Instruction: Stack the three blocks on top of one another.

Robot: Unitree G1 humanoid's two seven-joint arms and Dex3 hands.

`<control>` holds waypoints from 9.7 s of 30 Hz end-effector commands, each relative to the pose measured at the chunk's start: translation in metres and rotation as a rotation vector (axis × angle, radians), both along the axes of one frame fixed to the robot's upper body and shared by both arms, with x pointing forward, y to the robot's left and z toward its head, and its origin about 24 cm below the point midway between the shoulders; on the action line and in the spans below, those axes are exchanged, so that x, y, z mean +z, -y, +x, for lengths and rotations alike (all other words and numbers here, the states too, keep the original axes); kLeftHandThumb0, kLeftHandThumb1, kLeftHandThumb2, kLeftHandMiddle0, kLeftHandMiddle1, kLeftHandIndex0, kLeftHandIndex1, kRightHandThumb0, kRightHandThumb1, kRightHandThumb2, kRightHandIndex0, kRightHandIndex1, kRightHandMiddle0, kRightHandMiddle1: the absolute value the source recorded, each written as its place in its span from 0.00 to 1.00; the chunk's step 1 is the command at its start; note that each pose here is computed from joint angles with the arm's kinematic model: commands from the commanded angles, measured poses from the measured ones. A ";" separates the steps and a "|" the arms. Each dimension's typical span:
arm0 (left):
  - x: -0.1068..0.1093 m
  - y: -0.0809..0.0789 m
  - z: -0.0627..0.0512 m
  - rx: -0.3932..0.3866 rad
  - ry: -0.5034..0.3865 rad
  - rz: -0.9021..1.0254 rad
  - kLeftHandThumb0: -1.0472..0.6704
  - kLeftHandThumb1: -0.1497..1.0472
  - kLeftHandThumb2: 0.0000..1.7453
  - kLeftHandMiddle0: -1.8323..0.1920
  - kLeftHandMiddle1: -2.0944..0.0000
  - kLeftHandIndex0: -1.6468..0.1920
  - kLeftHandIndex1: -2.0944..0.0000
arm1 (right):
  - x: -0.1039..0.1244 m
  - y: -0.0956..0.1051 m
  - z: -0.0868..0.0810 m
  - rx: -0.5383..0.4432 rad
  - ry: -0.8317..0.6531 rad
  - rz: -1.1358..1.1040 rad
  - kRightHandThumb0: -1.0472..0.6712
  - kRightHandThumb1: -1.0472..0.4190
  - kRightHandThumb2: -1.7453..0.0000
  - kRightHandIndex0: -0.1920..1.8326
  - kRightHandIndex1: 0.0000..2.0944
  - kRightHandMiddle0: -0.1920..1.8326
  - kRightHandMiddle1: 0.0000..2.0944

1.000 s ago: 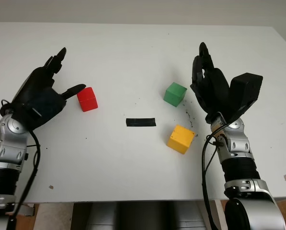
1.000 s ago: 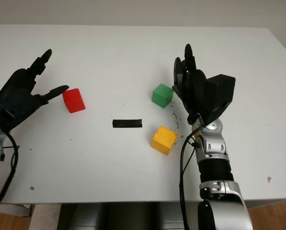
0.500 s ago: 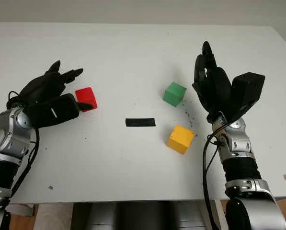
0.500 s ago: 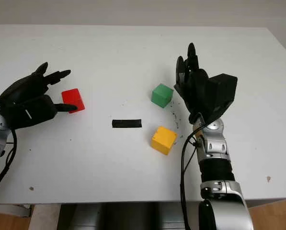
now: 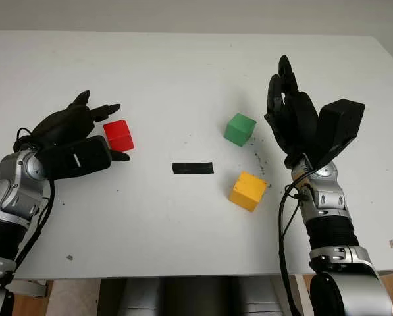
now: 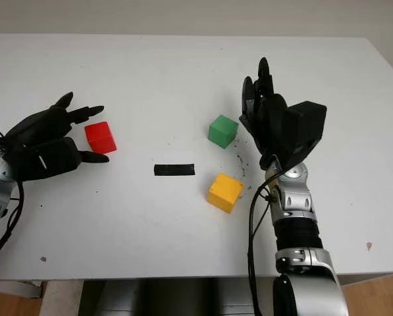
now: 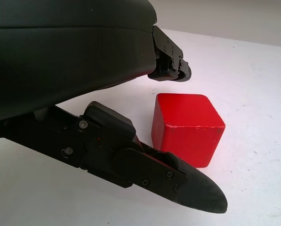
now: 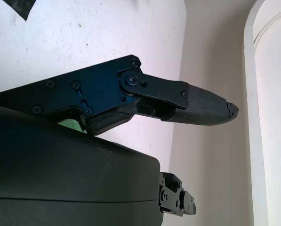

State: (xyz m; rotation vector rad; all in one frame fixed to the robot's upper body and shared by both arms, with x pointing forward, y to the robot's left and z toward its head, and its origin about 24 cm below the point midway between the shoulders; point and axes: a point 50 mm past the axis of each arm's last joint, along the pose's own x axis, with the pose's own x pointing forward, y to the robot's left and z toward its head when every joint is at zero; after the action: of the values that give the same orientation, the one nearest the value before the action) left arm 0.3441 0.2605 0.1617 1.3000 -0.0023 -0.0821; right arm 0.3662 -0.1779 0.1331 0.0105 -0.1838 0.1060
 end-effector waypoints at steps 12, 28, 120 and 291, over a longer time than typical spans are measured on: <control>-0.014 0.001 0.002 0.020 0.113 -0.003 0.13 0.90 0.03 1.00 1.00 0.66 0.94 | 0.005 0.001 -0.001 0.013 0.021 -0.031 0.14 0.00 0.61 0.00 0.00 0.00 0.00; -0.022 -0.001 0.004 0.017 0.123 -0.020 0.20 0.92 0.03 0.95 0.97 0.60 0.74 | 0.005 0.001 -0.002 0.004 0.017 -0.023 0.15 0.00 0.61 0.00 0.00 0.00 0.00; -0.051 0.109 -0.001 -0.455 -0.024 -0.263 0.35 1.00 0.03 0.92 0.97 0.74 0.22 | 0.003 0.000 -0.005 0.007 0.026 -0.003 0.15 0.00 0.63 0.00 0.00 0.00 0.00; -0.041 0.020 -0.009 -0.031 0.267 -0.987 0.13 1.00 0.35 1.00 1.00 1.00 1.00 | 0.042 0.011 -0.064 0.552 0.489 -1.350 0.35 0.09 0.97 0.20 0.02 0.35 0.63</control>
State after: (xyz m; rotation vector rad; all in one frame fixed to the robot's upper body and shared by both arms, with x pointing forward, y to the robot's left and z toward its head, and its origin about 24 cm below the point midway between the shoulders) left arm 0.3347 0.2402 0.1196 0.3032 -0.2579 0.0667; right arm 0.3031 -0.1889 0.1708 -1.3465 -0.5603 0.7840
